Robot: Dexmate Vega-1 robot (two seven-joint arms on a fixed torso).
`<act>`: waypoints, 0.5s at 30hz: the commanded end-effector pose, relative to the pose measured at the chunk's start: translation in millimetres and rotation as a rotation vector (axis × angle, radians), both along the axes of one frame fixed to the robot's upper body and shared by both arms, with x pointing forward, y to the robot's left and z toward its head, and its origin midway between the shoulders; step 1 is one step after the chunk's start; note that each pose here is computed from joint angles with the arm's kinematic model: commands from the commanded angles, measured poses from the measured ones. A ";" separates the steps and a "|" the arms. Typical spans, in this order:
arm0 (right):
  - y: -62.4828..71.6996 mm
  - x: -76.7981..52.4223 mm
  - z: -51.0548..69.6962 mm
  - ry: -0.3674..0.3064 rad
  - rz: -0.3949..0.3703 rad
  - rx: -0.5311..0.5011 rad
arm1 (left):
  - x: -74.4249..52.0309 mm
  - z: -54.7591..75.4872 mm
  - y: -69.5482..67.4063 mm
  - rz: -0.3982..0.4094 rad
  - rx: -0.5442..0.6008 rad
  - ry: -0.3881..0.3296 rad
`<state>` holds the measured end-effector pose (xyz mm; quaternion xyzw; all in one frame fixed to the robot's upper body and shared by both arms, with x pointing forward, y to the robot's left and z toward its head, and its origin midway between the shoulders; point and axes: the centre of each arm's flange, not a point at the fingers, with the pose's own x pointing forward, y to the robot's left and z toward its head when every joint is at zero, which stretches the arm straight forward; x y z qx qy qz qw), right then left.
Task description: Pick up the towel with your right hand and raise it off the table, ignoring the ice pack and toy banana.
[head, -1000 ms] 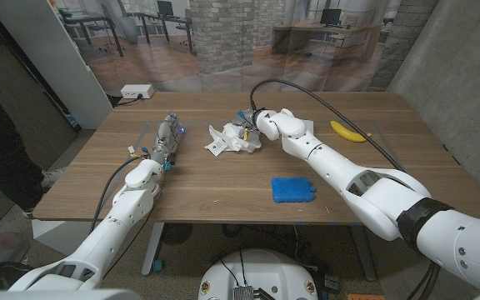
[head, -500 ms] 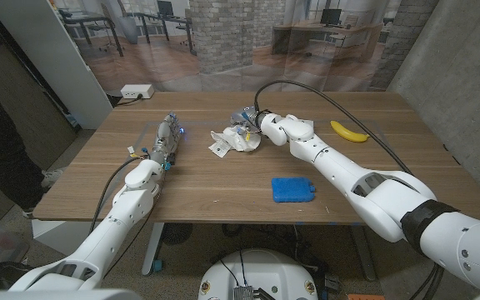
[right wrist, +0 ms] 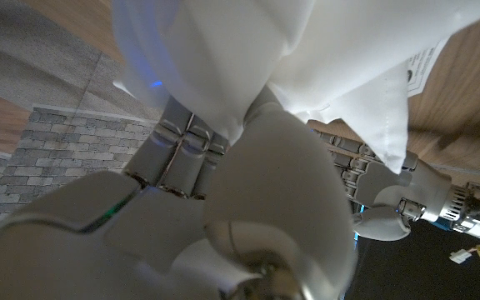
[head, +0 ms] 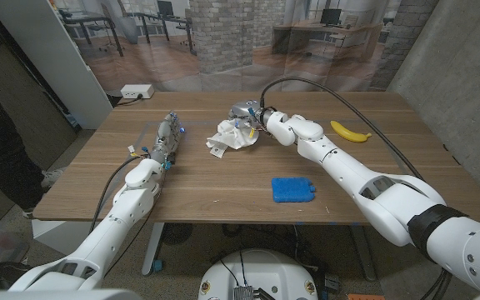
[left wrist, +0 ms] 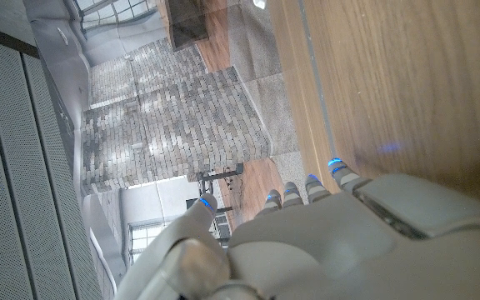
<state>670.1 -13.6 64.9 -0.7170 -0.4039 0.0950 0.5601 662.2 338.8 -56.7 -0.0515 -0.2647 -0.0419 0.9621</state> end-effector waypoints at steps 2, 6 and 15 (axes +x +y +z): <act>-4.7 -16.7 8.7 -0.057 0.070 0.054 | -1.1 1.6 -3.1 -0.007 0.011 -0.002; -2.4 -22.1 11.0 -0.077 0.084 0.063 | -1.3 1.6 -4.0 -0.011 0.013 -0.001; 0.5 -31.6 19.4 -0.117 0.113 0.086 | -2.1 0.3 -5.0 -0.016 0.013 0.000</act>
